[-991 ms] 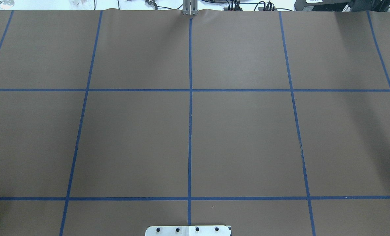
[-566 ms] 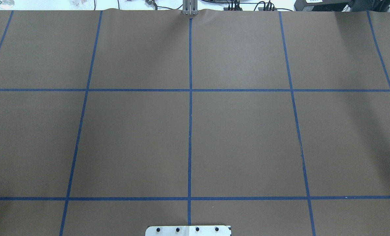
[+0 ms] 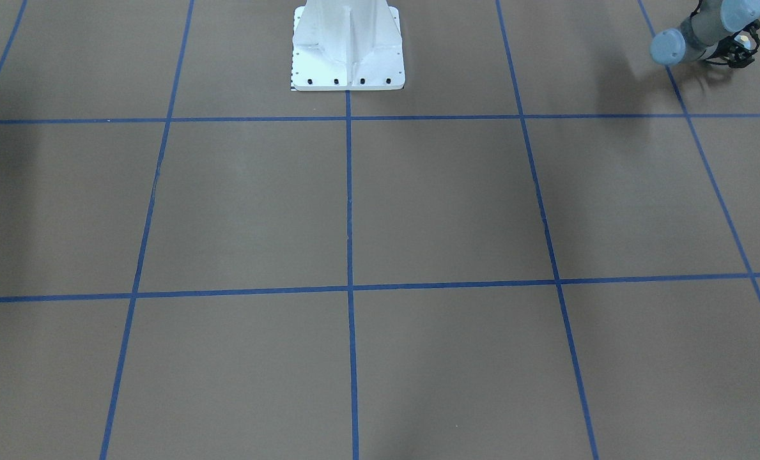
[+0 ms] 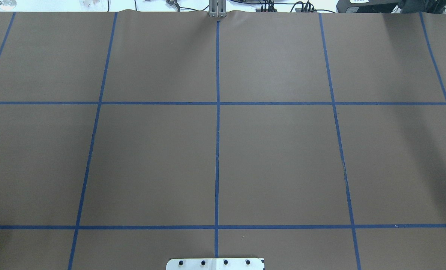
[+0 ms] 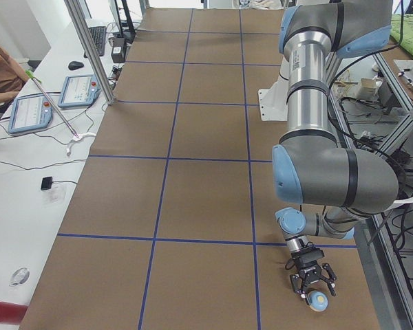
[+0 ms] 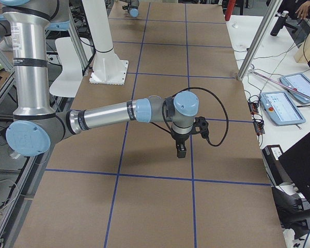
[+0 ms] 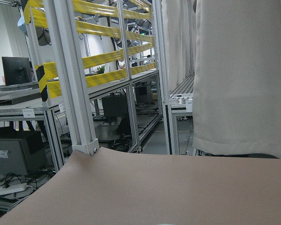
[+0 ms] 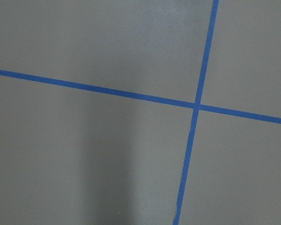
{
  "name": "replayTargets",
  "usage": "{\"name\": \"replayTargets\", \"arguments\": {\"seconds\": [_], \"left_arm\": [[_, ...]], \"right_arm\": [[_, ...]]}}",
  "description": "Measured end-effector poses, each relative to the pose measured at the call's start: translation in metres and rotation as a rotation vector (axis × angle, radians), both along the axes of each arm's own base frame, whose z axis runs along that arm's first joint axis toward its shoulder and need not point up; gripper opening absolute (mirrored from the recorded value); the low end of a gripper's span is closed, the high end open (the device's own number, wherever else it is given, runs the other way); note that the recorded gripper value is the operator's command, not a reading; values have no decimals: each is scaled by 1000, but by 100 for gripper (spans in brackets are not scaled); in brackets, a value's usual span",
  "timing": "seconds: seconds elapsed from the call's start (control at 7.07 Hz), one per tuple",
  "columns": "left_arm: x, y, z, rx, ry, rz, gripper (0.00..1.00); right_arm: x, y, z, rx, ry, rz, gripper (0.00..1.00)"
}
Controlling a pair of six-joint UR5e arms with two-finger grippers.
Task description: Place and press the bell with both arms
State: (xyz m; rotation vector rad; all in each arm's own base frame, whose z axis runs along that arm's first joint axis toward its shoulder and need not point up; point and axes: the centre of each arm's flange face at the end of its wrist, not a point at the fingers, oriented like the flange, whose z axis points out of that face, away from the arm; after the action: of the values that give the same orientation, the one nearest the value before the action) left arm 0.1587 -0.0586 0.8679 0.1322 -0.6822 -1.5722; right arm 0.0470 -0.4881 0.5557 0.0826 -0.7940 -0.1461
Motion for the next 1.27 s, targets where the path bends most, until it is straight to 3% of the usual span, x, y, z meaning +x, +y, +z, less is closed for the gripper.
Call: {"name": "replayTargets", "arguments": {"seconds": [0.57,0.71,0.85,0.99,1.27], "left_arm": [[8,2,14,-2,-11,10,100],[10,3,16,-3,-11,11,89],[10,3,16,-2,-12,11,36],[10,2,16,0,-15,7,0],[3,1,13,-1,-16,7,0]], "right_arm": [[0,0,0,-1,0,0,100],[0,0,0,0,-1,1,100],[0,0,0,0,-1,0,100],[0,0,0,0,-1,1,100],[1,3,1,-3,-2,1,100]]}}
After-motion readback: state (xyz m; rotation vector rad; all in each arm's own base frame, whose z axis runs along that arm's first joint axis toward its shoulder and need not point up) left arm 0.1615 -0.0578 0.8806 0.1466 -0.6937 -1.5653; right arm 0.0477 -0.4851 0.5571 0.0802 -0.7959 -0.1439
